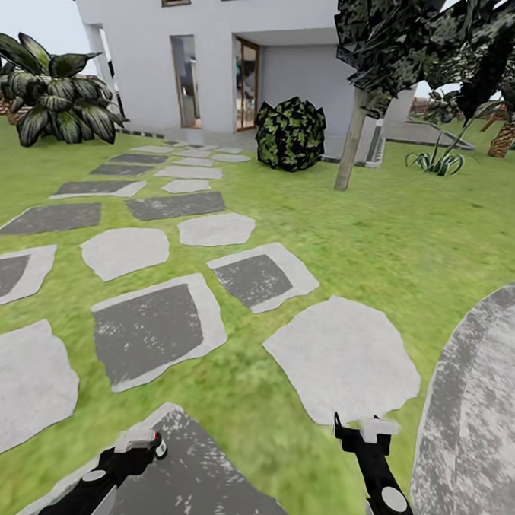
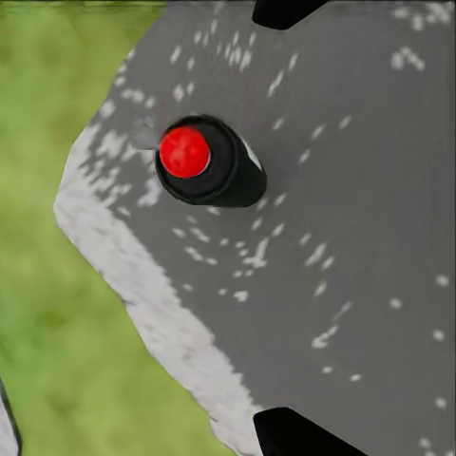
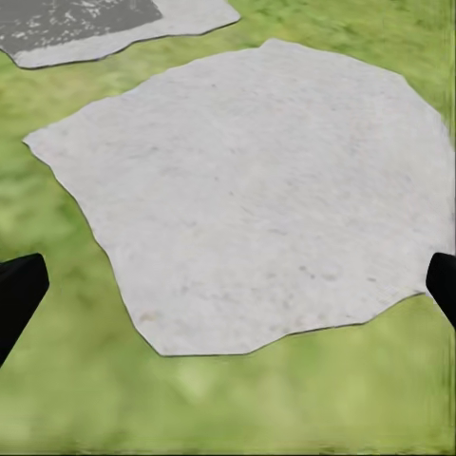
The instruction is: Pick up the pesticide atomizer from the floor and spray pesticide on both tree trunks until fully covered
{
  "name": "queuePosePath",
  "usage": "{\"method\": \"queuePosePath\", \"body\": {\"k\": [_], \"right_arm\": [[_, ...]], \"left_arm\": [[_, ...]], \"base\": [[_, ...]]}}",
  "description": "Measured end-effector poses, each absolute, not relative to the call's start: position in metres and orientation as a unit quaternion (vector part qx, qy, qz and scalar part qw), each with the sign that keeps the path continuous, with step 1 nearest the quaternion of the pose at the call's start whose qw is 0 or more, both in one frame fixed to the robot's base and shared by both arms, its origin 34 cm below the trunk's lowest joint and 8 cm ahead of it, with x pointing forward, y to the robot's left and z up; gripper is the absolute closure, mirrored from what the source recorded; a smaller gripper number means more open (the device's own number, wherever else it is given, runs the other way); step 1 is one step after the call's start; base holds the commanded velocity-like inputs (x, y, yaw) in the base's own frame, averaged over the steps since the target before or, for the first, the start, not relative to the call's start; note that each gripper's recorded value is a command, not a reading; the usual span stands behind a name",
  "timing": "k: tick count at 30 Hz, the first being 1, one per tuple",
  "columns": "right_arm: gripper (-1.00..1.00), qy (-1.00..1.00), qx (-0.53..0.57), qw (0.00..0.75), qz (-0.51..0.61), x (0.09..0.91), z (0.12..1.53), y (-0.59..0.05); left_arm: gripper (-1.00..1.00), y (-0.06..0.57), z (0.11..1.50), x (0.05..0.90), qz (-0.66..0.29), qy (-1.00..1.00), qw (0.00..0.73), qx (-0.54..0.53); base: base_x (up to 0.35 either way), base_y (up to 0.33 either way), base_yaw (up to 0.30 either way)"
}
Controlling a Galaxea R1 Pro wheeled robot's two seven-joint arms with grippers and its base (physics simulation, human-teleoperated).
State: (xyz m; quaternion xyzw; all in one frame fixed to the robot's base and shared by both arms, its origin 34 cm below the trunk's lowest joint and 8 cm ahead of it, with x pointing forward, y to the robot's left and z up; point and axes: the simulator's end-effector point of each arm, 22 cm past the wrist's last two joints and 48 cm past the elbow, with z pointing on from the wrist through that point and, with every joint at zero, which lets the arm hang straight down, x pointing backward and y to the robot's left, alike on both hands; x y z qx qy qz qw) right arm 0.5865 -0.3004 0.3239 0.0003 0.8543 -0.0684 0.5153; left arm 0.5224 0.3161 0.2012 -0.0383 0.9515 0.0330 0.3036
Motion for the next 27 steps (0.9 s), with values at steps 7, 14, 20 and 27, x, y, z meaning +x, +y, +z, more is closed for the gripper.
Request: {"method": "queuePosePath", "body": {"k": [7, 14, 20, 27], "right_arm": [[-1.0, 0.86, -0.001, 0.505, -0.068, 0.582, 0.311, -0.3], [-1.0, 0.86, -0.001, 0.506, -0.068, 0.583, 0.312, -0.3], [-1.0, 0.859, -0.001, 0.507, -0.068, 0.583, 0.313, -0.3], [-1.0, 0.859, -0.002, 0.508, -0.069, 0.584, 0.314, -0.299]], "left_arm": [[-1.0, 0.317, 0.19, 0.515, 0.034, 0.955, 0.292, -0.038], [-1.0, 0.318, 0.19, 0.515, 0.035, 0.955, 0.293, -0.037], [-1.0, 0.319, 0.191, 0.515, 0.035, 0.955, 0.293, -0.037], [-1.0, 0.319, 0.191, 0.515, 0.036, 0.955, 0.293, -0.037]], "base": [[0.0, 0.0, -0.3], [0.013, 0.001, -0.109], [0.191, 0.044, -0.005], [0.036, 0.009, -0.001]]}}
